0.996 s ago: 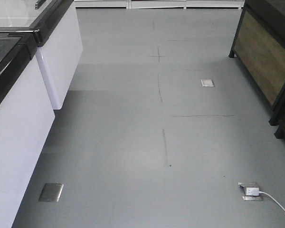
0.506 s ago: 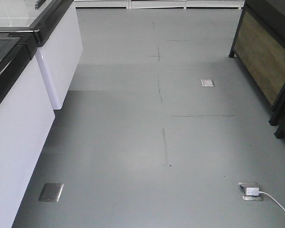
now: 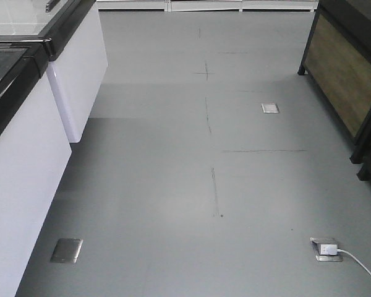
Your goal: Left arm holds basket, right arm returns cookies
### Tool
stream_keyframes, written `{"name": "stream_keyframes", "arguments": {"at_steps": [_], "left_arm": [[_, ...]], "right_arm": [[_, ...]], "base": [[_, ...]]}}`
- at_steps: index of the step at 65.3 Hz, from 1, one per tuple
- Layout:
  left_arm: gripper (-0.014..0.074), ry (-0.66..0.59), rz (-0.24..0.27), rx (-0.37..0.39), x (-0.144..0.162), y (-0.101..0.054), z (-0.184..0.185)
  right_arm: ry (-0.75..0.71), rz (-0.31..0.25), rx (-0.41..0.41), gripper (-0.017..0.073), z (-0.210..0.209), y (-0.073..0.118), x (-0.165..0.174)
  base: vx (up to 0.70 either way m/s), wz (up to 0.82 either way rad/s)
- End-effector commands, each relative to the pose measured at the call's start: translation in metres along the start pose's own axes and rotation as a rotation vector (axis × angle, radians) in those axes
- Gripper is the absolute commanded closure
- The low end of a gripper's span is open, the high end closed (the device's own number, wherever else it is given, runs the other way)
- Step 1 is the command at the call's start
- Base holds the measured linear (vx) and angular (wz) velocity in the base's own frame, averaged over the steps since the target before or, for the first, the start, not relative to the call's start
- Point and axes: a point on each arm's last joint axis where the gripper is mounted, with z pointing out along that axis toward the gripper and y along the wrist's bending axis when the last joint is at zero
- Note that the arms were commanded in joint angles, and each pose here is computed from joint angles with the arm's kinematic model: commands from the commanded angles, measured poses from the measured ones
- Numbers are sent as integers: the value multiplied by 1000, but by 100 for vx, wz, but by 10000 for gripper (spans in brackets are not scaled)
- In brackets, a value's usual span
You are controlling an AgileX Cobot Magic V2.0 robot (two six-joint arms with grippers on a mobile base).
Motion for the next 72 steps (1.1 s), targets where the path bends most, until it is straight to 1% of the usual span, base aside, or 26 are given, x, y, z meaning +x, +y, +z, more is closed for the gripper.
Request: {"name": "stream_keyframes", "arguments": {"at_steps": [1,27,35,38,41,45,56,62,67,70,72], "left_arm": [[599,-117,-18,25,-17,-3,-4],[599,-125,-19,26,-20,-4,-4],[599,-165,-15,33,-30,-5,-6],[599,-199,-15,38,-35,-6,-7],[599,-225,-17,42,-41,-7,-8],[599,-228,-20,43,-49,-8,-9],[599,-220,-6,41,-90,-15,-8],[599,-172,-3,34,-113,-19,-1],[599,-91,7,21,-127,-21,8],[599,-45,20,10,-134,-22,15],[599,-11,40,0,-138,-22,21]], "right_arm": [[-69,-16,-8,568,0,1,-1],[-69,-16,-8,568,0,1,-1],[-69,-16,-8,568,0,1,-1],[-69,-16,-8,568,0,1,-1],[-69,-16,-8,568,0,1,-1],[-69,-16,-8,568,0,1,-1],[-69,-16,-8,568,0,1,-1],[-69,-16,-8,568,0,1,-1],[-69,-16,-8,568,0,1,-1],[-69,-16,-8,568,0,1,-1],[-69,-16,-8,568,0,1,-1]], "base": [[0,0],[0,0],[0,0],[0,0],[0,0],[0,0],[0,0],[0,0],[0,0],[0,0],[0,0]]}}
